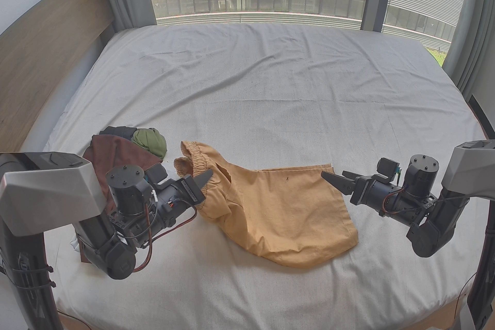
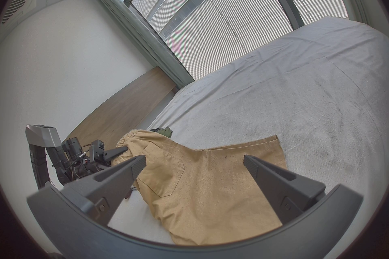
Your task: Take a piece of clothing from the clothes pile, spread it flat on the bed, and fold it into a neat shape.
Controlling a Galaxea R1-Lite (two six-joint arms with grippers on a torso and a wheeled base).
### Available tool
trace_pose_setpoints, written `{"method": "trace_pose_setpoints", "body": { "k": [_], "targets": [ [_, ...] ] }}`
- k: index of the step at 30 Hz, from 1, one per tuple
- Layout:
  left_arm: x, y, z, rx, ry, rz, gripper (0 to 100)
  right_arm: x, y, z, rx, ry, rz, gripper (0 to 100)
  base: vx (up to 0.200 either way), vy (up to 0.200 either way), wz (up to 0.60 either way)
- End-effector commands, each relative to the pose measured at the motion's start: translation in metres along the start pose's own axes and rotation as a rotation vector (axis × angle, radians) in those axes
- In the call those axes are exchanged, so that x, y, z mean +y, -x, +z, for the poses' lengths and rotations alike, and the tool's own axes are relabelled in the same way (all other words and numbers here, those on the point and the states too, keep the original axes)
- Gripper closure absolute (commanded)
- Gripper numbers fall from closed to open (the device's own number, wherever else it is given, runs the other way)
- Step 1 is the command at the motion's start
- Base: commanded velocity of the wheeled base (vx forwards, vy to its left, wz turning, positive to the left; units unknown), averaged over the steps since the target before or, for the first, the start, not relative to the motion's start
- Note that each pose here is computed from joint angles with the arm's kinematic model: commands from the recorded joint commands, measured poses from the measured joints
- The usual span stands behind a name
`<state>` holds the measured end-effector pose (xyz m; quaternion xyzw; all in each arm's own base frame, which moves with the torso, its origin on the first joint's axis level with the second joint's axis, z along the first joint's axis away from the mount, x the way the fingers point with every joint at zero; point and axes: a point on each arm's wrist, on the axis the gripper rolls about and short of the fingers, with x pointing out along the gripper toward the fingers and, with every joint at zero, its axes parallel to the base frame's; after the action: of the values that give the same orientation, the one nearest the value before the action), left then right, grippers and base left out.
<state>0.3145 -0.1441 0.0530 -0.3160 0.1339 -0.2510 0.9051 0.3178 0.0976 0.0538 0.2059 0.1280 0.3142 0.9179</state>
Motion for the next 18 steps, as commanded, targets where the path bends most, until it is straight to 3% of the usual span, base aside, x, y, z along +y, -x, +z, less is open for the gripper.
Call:
{"method": "trace_pose_setpoints", "body": {
  "k": [1, 18],
  "targets": [
    [-0.011, -0.006, -0.001, -0.005, -0.008, -0.043, 100, 0.0, 0.0, -0.001, 0.002, 0.0, 0.002, 0, 0.0, 0.0, 0.0],
    [-0.025, -0.007, -0.015, 0.039, -0.007, -0.088, 100, -0.003, 0.0, 0.006, -0.021, 0.003, -0.004, 0, 0.0, 0.0, 0.0]
  ]
}}
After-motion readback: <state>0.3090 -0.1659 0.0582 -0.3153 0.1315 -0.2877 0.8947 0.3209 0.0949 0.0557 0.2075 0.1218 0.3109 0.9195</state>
